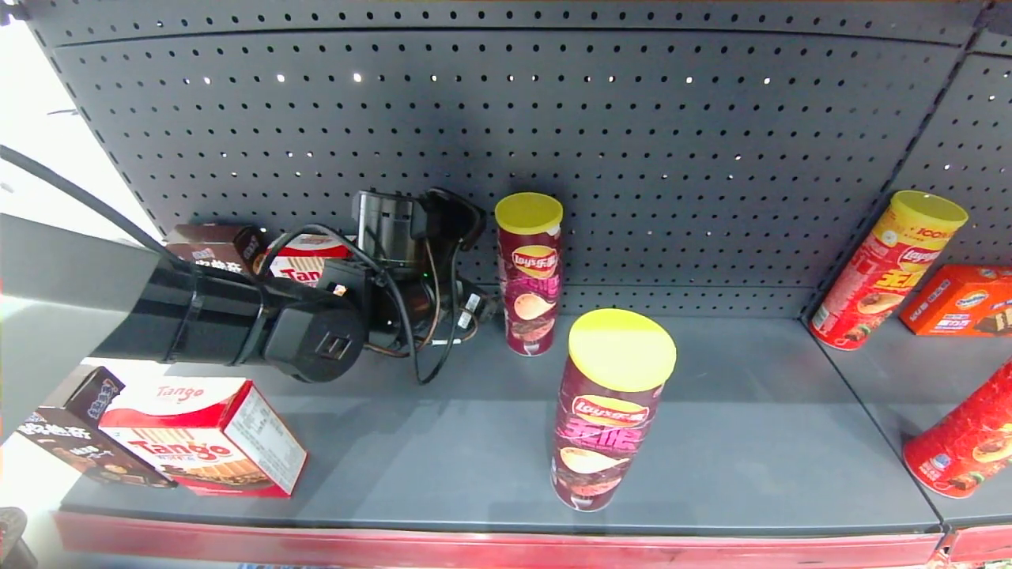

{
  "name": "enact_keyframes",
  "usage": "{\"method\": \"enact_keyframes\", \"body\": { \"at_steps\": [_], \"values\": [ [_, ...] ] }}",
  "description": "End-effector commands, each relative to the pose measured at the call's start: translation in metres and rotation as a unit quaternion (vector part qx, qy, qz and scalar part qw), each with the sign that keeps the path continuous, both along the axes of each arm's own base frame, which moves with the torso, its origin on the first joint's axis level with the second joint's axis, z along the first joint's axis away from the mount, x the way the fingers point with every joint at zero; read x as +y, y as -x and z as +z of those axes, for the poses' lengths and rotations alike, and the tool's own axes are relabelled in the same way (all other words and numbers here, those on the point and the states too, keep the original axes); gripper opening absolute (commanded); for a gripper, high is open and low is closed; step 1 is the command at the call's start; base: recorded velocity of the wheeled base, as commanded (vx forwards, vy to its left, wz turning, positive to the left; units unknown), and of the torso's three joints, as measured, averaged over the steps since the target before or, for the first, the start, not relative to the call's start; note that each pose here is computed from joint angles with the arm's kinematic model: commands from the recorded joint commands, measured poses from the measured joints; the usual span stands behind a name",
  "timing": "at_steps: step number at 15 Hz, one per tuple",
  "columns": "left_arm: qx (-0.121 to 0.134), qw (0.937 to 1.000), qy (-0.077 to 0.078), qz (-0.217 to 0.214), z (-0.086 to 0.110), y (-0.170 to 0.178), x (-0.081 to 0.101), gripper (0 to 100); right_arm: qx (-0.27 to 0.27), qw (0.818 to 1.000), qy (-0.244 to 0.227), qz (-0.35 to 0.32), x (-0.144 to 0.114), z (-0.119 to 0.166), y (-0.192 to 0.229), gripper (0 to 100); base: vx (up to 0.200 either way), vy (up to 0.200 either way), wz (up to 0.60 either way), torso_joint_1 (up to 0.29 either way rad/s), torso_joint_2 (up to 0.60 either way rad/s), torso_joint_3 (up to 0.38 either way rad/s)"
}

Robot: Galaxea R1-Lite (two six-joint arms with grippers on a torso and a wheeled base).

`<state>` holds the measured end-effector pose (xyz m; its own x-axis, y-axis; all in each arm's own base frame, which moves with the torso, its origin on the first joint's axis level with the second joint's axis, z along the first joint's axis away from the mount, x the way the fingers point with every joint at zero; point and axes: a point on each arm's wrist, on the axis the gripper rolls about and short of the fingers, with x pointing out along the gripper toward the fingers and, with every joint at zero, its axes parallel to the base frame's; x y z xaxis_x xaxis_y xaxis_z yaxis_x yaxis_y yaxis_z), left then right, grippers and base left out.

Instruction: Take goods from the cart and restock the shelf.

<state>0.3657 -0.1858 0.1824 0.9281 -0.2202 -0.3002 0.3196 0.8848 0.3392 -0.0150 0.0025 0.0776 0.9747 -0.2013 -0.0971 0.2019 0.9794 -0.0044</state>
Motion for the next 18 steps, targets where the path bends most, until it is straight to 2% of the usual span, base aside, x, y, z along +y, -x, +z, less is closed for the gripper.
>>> {"method": "enact_keyframes", "body": {
  "at_steps": [1,13,14,18],
  "values": [
    [0.010,0.9999,-0.004,-0.002,-0.009,-0.002,-0.004,100,0.000,1.000,0.000,0.000,0.000,0.000,0.000,100,0.000,0.000,0.00,0.000,0.00,0.000],
    [0.014,0.9997,-0.002,-0.018,-0.013,-0.002,-0.018,100,0.000,1.000,0.000,0.000,0.000,0.000,0.000,100,0.000,0.000,0.00,0.000,0.00,0.000],
    [0.015,0.9997,0.003,-0.018,-0.013,-0.002,-0.018,100,0.000,1.000,0.000,0.000,0.000,0.000,0.000,100,0.000,0.000,0.00,0.000,0.00,0.000],
    [0.013,0.9997,0.007,-0.021,-0.012,-0.002,-0.022,100,0.000,1.000,0.000,0.000,0.000,0.000,0.000,100,0.000,0.000,0.00,0.000,0.00,0.000]
  ]
}}
